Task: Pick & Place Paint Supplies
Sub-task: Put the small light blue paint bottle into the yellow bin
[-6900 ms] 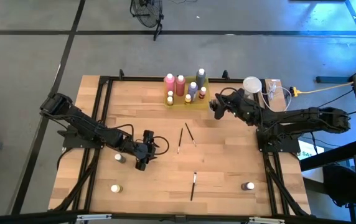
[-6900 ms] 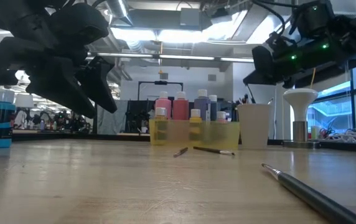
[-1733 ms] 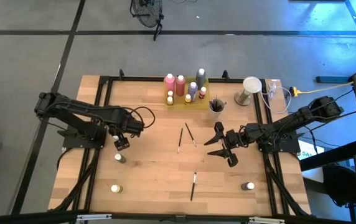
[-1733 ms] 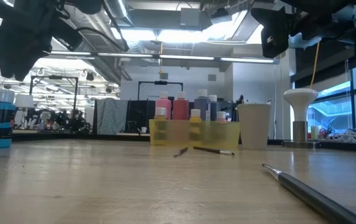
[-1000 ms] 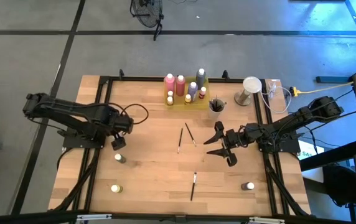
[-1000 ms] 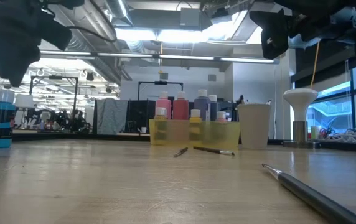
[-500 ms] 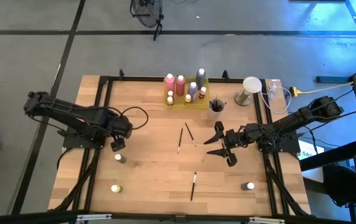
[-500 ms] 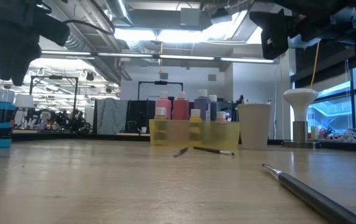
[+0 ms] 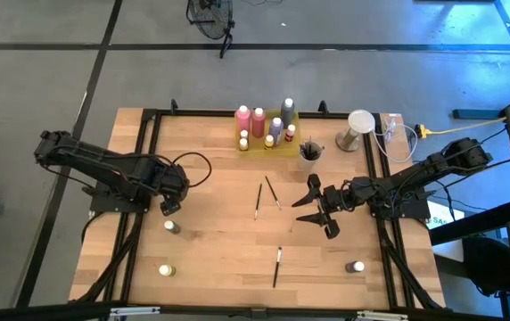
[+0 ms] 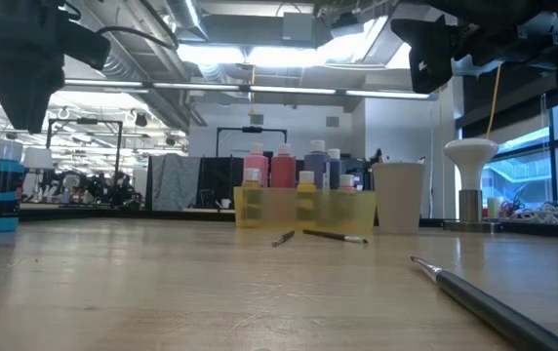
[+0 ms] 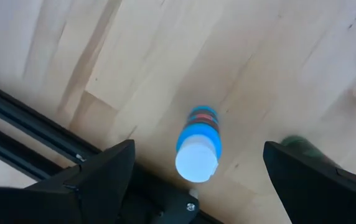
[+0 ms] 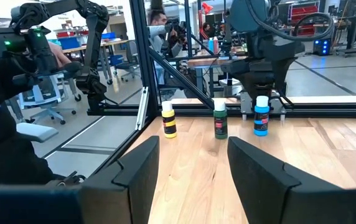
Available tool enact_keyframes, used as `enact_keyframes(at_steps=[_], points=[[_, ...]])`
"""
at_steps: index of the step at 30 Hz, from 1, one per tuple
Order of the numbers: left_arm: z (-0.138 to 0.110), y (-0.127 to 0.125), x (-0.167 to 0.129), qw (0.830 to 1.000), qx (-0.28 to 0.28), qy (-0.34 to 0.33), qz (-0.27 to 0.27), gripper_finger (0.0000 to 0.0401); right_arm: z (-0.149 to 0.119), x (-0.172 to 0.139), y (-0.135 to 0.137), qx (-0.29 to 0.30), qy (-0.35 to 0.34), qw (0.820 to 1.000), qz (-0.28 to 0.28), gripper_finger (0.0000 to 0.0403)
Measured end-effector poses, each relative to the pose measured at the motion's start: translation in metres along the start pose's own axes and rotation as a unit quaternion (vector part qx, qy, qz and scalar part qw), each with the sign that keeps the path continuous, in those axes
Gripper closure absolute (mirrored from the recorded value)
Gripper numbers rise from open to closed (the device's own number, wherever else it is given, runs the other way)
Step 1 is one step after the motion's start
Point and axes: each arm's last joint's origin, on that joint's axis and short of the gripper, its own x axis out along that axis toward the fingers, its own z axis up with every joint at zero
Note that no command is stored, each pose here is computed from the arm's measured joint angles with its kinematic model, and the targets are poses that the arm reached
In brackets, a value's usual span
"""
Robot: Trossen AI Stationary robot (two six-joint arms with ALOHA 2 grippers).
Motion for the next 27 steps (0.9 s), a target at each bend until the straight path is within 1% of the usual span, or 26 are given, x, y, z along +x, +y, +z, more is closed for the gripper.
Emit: enact_keyframes(at_steps=[2, 7, 11, 15, 17, 20, 22, 27], points=[[0.0, 0.0, 0.0, 1.0, 0.003, 0.0, 0.0, 0.0049, 0.0, 0.0, 0.0, 0.0, 0.0, 1.0, 0.0, 0.021], [0.0, 0.0, 0.0, 0.999, -0.033, 0.002, -0.002, 0.0049, 0.0, 0.0, 0.0, 0.001, 0.0, 1.0, 0.0, 0.021], [0.0, 0.0, 0.001, 0.999, -0.034, 0.004, -0.002, 0.0049, 0.0, 0.0, 0.0, 0.001, 0.0, 1.0, 0.0, 0.021], [-0.006, 0.0, 0.017, 0.999, -0.036, 0.028, 0.003, 0.0049, 0.0, 0.0, 0.0, 0.001, 0.0, 1.0, 0.0, 0.021], [-0.008, 0.0, 0.023, 0.999, -0.024, 0.037, 0.007, 0.005, 0.0, 0.0, 0.0, 0.001, 0.0, 1.0, 0.0, 0.021], [-0.005, -0.002, 0.023, 1.0, -0.013, 0.022, -0.004, 0.0053, 0.0, 0.0, 0.0, 0.001, 0.0, 1.0, 0.0, 0.021], [-0.006, -0.001, 0.024, 0.999, -0.018, 0.028, 0.004, 0.0053, 0.0, 0.0, 0.0, 0.001, 0.0, 1.0, 0.0, 0.021], [-0.005, -0.001, 0.024, 0.999, -0.031, 0.026, 0.002, 0.0054, 0.0, 0.0, 0.0, 0.001, -0.001, 1.0, 0.0, 0.021]])
